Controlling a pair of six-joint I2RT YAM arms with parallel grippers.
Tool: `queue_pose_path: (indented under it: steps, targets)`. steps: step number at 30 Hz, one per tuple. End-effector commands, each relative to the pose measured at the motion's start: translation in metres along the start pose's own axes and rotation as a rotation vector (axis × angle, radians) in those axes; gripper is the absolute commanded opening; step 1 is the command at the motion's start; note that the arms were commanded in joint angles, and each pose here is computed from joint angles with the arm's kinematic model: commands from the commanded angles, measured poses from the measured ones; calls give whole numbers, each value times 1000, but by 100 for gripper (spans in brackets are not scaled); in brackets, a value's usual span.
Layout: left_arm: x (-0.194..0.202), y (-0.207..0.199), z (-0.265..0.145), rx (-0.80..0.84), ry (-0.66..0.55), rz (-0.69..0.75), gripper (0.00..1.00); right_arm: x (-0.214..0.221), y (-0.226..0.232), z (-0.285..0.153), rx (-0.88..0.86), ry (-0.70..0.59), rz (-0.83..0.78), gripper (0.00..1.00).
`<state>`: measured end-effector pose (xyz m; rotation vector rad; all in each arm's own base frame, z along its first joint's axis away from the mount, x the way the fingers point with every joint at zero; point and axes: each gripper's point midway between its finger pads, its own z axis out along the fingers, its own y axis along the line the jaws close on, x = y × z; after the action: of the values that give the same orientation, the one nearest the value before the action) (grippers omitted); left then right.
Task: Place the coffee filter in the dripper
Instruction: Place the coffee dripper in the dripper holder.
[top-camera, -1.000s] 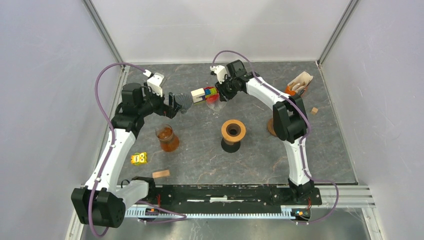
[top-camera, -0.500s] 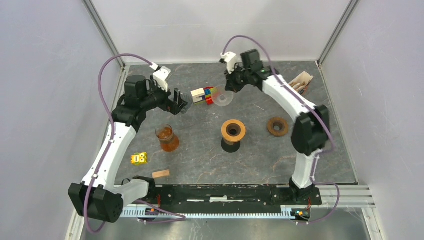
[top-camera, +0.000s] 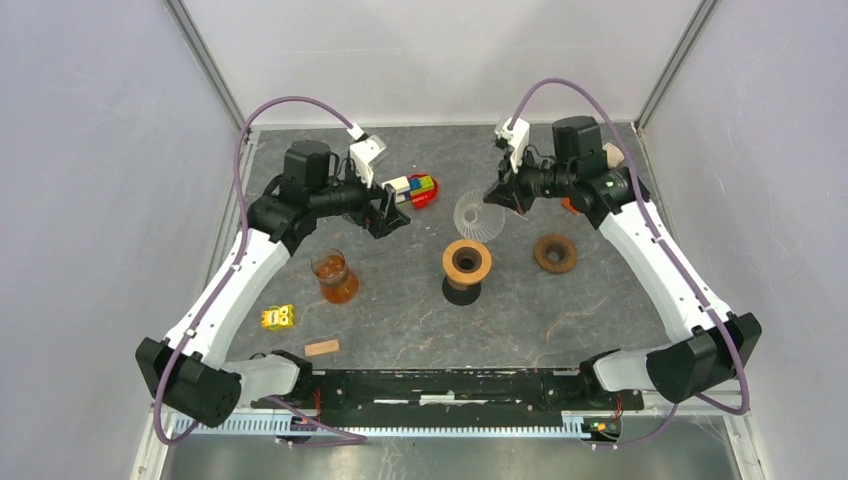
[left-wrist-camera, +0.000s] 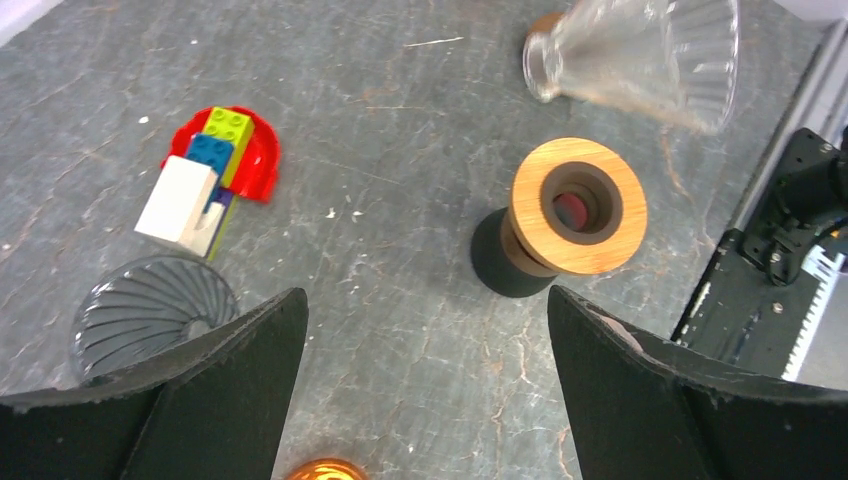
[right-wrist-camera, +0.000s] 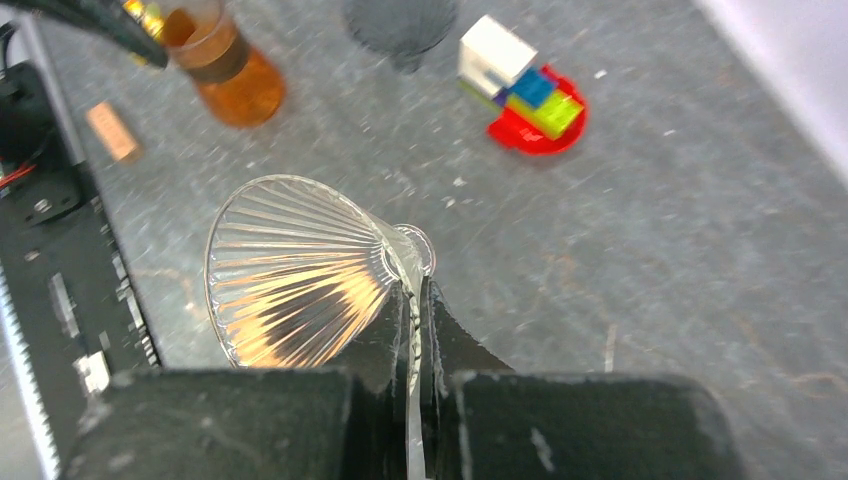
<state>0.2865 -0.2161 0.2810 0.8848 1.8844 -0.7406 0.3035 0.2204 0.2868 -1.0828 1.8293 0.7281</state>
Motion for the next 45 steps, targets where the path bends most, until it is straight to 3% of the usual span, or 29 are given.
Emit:
queue_pose_path:
  steps: [1, 12, 31, 45]
  targets:
    - [-23, -30, 4, 104, -30, -18, 94, 26, 26, 6, -122, 20, 62, 0]
    - [-21, -34, 26, 116, -28, -99, 90, 45, 34, 14, -183, 58, 125, 0]
    - [-12, -53, 53, 149, 31, -106, 88, 61, 31, 28, -192, 180, 138, 0]
    - [-2, -64, 84, 142, 99, -303, 65, 63, 14, 50, -162, 230, 150, 3]
